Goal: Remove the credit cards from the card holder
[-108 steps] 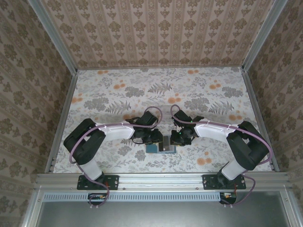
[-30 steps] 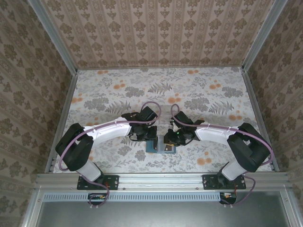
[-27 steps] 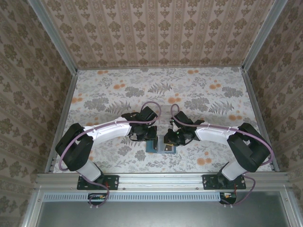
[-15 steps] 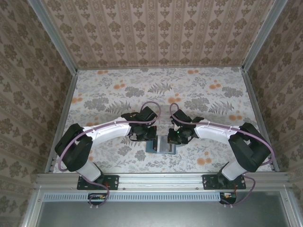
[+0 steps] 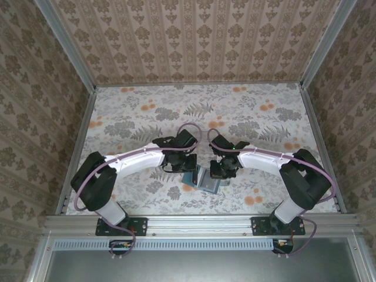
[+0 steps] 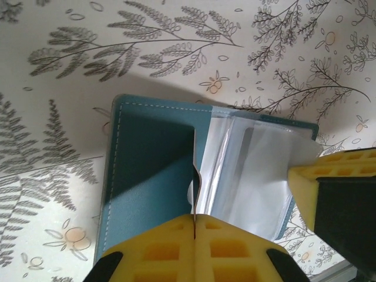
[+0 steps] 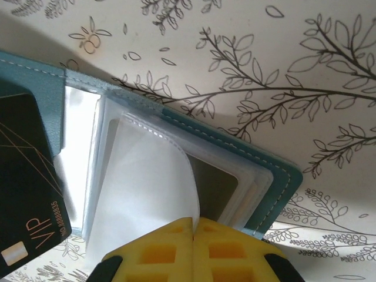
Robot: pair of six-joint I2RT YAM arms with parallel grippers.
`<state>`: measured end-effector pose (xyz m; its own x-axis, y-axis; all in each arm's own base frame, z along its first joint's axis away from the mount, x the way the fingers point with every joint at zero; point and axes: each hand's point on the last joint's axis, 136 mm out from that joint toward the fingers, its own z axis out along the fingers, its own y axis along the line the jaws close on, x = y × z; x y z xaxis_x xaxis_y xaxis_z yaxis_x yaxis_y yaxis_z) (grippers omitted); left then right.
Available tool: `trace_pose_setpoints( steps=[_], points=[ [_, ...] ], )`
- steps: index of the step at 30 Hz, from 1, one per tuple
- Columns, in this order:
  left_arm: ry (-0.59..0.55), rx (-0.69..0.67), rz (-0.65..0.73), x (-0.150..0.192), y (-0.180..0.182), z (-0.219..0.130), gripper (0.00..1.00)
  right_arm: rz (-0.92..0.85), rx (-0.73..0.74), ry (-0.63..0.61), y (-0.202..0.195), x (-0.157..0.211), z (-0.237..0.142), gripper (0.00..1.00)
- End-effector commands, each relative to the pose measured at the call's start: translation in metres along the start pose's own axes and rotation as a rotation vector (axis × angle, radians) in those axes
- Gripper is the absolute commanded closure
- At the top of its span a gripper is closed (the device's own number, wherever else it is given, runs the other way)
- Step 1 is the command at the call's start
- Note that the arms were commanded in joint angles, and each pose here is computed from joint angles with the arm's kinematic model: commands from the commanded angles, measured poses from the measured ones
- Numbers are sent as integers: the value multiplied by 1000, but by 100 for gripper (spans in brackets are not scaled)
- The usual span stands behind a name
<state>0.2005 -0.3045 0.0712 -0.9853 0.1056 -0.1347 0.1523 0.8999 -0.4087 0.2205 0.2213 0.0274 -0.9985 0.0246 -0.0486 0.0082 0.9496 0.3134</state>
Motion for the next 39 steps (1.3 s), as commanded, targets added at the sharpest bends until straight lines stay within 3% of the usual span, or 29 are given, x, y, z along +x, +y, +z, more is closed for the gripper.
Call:
trace_pose_setpoints(
  steps=[1,14,32,39],
  points=[
    [35,13,41,3,-13,8,92,-12,39,8,-3,0,-1,98],
    [87,-22,87,21,-18,13,84,-9,39,9,-5,2,1,97],
    [106,-54,104,32,-15,14,94,-123,155,16,-7,-18,-7,95],
    [63,-58,105,21,-19,4,95,-145,196,9,-10,-20,-19,82]
  ],
)
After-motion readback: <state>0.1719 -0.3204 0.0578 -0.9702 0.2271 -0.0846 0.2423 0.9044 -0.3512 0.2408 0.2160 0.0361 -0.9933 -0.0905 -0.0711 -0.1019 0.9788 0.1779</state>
